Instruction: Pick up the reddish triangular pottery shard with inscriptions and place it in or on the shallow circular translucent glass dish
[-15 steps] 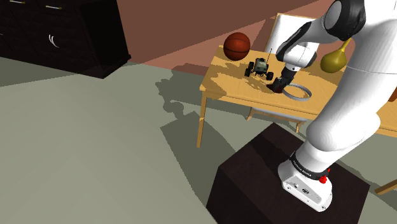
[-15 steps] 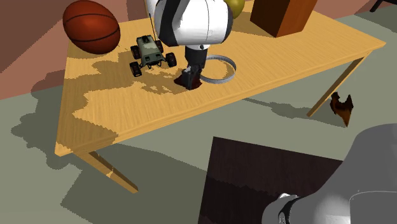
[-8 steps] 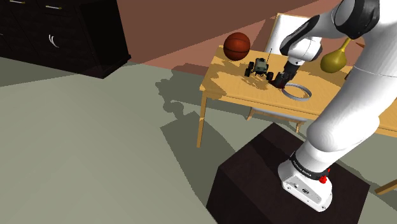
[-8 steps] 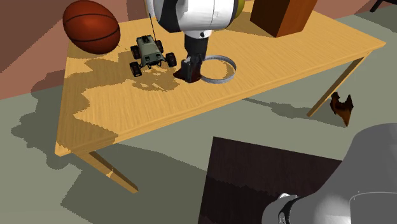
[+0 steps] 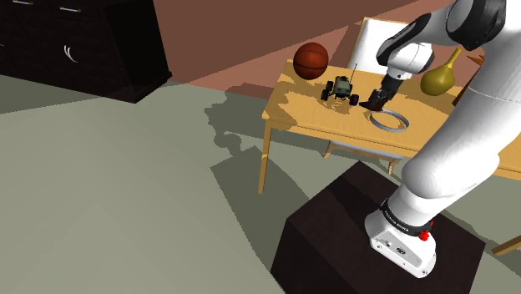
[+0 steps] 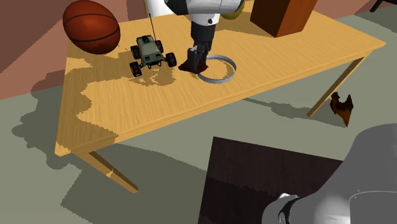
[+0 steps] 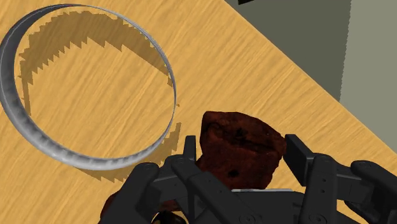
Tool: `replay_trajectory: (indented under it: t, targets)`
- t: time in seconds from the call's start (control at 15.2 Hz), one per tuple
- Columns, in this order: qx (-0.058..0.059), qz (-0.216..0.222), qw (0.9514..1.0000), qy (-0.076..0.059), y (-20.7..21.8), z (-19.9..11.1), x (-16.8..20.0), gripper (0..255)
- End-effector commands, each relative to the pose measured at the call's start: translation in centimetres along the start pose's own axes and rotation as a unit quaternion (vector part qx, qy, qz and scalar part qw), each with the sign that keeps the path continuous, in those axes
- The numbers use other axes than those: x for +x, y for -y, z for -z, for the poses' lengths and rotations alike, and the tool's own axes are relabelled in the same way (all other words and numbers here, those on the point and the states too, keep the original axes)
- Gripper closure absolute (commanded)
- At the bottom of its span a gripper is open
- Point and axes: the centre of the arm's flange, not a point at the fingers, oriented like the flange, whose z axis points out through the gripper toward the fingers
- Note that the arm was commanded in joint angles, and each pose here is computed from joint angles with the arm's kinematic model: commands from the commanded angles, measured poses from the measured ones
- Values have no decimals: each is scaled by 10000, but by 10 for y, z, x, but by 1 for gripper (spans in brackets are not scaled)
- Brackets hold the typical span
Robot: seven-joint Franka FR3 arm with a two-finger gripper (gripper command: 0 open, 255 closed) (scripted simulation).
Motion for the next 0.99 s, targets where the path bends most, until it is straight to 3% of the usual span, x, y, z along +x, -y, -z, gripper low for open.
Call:
replay_trajectory:
  t: [0.0, 0.46, 0.92]
  targets:
    - [1, 7, 10000, -2, -22, 3, -8, 255]
    - [1, 7, 10000, -2, -107, 13, -38, 255]
    - [1, 7, 10000, -2, -109, -23, -41, 255]
